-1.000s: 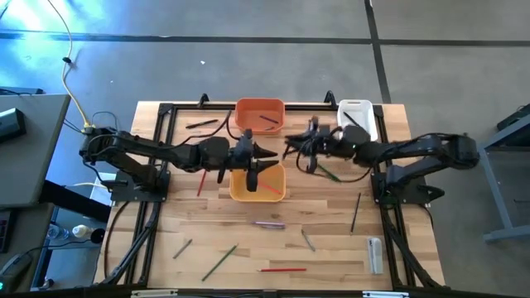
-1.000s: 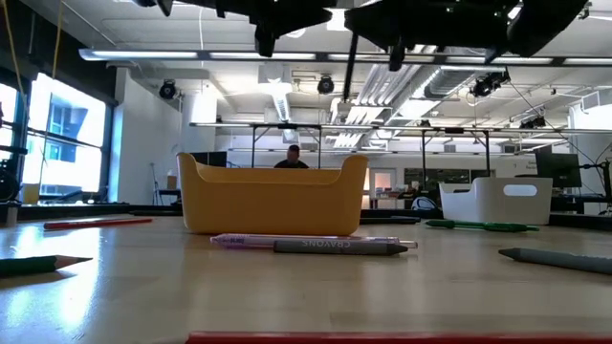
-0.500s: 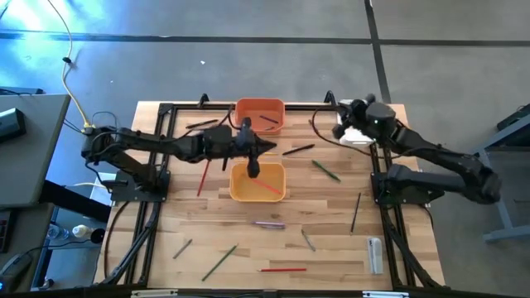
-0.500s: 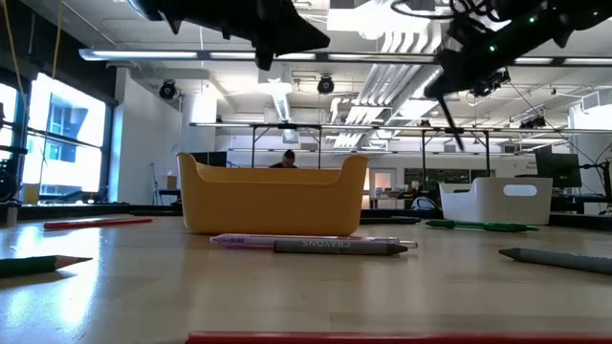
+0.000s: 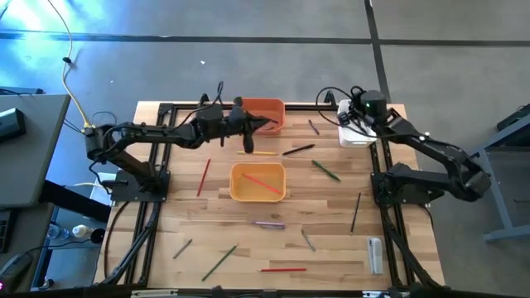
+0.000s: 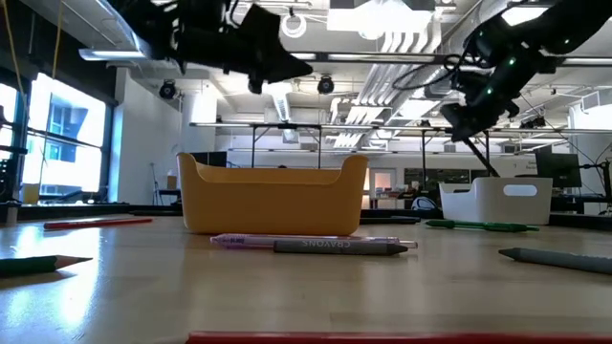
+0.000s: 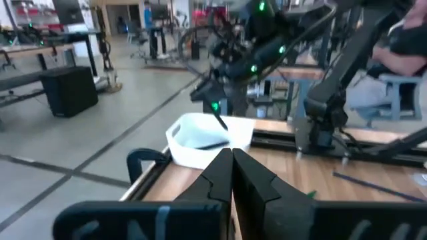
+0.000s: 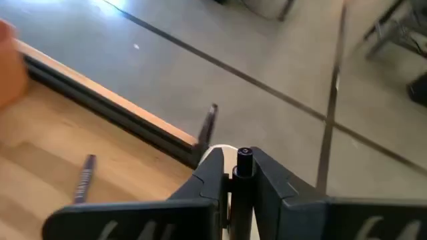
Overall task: Sort crayons/erasers/pens/pencils in bins
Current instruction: Put the bottom left black pen into the white bin, then put the green pencil into the yellow bin
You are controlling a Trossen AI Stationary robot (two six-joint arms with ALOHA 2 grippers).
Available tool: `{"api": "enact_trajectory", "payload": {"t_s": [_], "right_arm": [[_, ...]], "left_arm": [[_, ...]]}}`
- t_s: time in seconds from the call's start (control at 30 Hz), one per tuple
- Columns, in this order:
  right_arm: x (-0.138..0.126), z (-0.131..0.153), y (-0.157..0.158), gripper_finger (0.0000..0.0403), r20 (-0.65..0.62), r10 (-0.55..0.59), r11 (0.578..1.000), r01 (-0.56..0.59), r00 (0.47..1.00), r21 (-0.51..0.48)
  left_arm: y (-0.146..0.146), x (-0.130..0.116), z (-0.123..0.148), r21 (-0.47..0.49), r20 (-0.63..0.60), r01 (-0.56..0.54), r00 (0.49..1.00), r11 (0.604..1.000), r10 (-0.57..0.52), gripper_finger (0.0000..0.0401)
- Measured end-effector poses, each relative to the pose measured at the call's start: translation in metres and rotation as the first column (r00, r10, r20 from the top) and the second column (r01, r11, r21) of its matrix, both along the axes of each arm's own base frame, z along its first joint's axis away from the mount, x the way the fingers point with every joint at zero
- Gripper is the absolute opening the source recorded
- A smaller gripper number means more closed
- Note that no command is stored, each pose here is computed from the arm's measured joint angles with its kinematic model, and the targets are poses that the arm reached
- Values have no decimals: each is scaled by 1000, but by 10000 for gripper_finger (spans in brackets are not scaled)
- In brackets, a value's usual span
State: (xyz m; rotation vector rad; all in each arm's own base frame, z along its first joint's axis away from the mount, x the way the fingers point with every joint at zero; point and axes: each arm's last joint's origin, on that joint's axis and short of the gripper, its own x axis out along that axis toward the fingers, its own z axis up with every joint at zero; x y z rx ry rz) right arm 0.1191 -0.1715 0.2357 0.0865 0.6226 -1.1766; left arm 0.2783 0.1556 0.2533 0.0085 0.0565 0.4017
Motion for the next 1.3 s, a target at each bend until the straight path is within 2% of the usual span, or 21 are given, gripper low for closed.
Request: {"api": "enact_trajectory", "payload": {"t_s": [0.13, 0.3, 0.5, 0.7, 0.8, 0.93, 1.1, 1.2, 1.3], "right_arm": [[-1, -12, -17, 25, -14, -63, 998, 63, 998, 19], [2, -30, -29, 25, -78, -74, 992, 81, 994, 94], [7, -41, -37, 25, -171, -73, 978, 104, 982, 180], [7, -41, -38, 32, -232, -86, 969, 136, 969, 205], [8, -41, -36, 49, -233, -88, 964, 142, 968, 224], [11, -43, -32, 86, -243, -69, 962, 129, 967, 241], [16, -32, -29, 129, -254, -81, 972, 133, 964, 195], [20, -15, -25, 146, -216, -92, 975, 132, 972, 177], [25, 1, -14, 154, -120, -69, 978, 91, 990, 189]], "left_arm": [[14, -16, -11, -36, 38, 1, 999, 999, 0, 0], [21, -27, -21, -82, 23, 9, 1000, 997, -8, 0], [25, -30, -21, -70, 19, 7, 1000, 998, -5, 0], [22, -31, -19, -57, 20, 85, 996, 995, -84, 0], [21, -31, -19, -34, -2, 114, 993, 993, -114, 0], [20, -31, -21, -54, -21, 148, 989, 988, -149, 0], [17, -30, -22, -72, -20, 199, 979, 977, -201, 0], [12, -29, -19, -99, 4, 261, 965, 960, -262, 0], [6, -27, -16, -88, 14, 331, 943, 939, -332, 0]]}}
